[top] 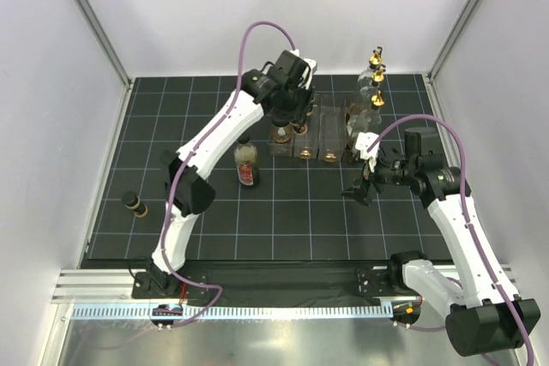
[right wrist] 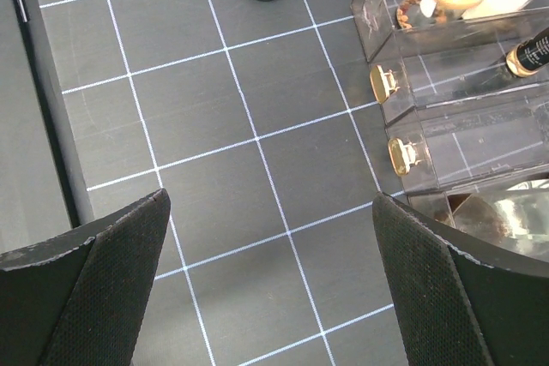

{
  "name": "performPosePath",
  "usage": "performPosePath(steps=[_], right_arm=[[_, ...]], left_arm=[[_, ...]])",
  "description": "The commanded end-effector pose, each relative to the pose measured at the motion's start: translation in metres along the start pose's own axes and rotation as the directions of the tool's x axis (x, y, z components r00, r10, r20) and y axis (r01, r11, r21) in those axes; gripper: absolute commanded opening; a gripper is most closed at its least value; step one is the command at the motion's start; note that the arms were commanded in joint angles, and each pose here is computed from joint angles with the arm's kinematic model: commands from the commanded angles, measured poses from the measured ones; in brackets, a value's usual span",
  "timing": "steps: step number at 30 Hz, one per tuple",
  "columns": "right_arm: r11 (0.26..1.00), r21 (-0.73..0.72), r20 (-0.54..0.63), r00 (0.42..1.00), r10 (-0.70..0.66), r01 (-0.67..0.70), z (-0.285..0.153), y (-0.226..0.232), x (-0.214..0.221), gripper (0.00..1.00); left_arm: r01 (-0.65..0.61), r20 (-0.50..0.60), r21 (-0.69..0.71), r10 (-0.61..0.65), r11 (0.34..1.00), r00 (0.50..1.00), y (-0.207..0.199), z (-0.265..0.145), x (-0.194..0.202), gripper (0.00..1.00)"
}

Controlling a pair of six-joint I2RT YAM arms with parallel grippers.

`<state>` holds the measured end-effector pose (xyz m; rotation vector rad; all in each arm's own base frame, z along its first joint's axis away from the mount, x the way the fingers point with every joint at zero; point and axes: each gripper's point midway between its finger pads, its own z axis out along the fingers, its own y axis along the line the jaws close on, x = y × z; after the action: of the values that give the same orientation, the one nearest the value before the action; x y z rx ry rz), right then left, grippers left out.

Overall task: Organize the condiment bottles
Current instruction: Place the bottle in the storage box.

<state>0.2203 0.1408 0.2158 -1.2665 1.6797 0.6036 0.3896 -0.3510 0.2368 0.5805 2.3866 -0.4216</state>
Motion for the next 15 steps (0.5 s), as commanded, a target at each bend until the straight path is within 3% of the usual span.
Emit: performPosePath(steps=[1,15], right_arm=[[0.999,0.016,0.023,0.999,-0.045,0.044,-0.002,-0.005,-0.008,1.0],[0.999,-0.002,0.025,0.999,-0.04,0.04,-0.001,-0.002,-0.007,1.0]], left_arm=[[-0.027,0.104,-0.039,0.031,0.999,0.994,0.004,0.001,-0.029,0.0],[-0.071,0.109,-0.06,0.077,0.996,0.991,0.004,0.059,-0.029,0.01]])
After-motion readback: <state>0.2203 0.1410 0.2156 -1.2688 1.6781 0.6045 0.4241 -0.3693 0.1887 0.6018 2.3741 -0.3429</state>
